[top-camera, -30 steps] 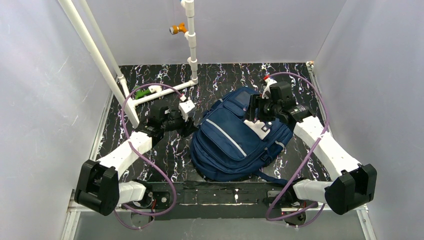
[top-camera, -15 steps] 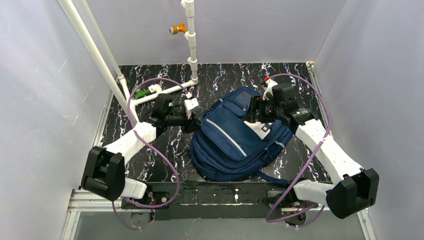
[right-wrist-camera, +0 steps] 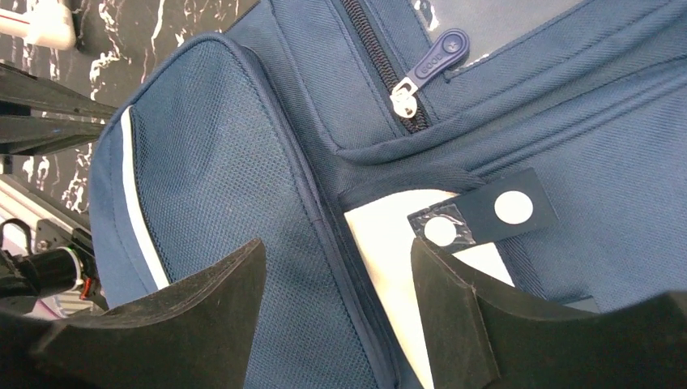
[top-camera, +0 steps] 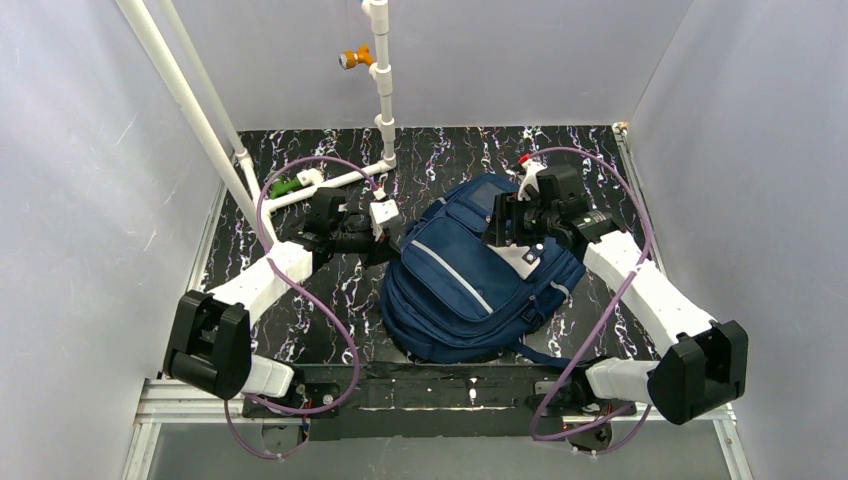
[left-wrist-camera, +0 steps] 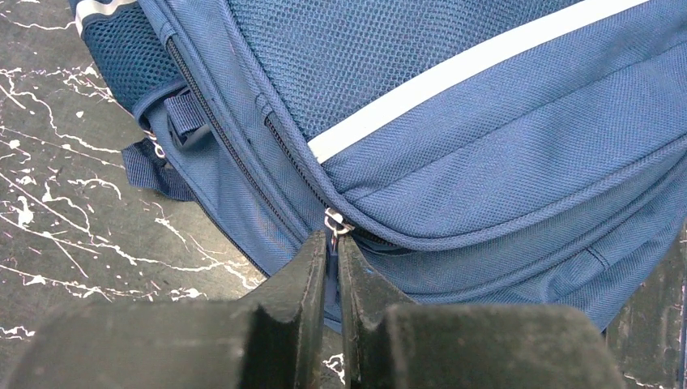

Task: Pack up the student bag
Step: Zip the student bag at the center of the board.

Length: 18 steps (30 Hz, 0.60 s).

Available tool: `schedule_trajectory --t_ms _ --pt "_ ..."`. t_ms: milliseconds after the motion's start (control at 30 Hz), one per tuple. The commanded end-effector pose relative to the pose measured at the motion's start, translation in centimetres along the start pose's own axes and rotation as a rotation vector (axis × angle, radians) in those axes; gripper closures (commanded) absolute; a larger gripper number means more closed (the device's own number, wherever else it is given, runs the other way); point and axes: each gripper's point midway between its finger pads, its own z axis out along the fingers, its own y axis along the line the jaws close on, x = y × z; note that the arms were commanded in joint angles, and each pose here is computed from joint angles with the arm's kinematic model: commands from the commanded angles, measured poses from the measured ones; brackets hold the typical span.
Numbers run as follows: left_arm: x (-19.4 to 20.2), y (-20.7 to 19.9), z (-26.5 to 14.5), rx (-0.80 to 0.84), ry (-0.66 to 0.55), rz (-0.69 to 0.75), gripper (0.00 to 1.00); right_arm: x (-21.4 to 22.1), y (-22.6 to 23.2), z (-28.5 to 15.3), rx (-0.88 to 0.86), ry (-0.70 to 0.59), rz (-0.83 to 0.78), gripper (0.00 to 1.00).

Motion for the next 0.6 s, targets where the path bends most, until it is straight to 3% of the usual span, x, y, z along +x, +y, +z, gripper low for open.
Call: schedule_trajectory --t_ms 0,200,300,567 --pt "-0.8 -0.4 -1.0 -0.020 0.017 -0.013 1.00 -3.9 3.1 -0.2 -0.038 -0.109 -0.105 0.27" --pt "-1.5 -1.2 -1.1 -0.028 0.015 -0.064 1.00 -6.0 4.8 2.3 0.055 -0.134 -0.117 0.20" --pt "-1.5 -1.4 -1.0 -0.035 0.019 -0.090 1.00 -6.8 4.5 3.8 0.127 -0.133 -0.104 0.21" --pt "-1.8 -1.8 -1.3 -0.032 0.008 -0.101 1.00 -6.0 8.0 7.7 0.059 -0.056 -0.263 0.27"
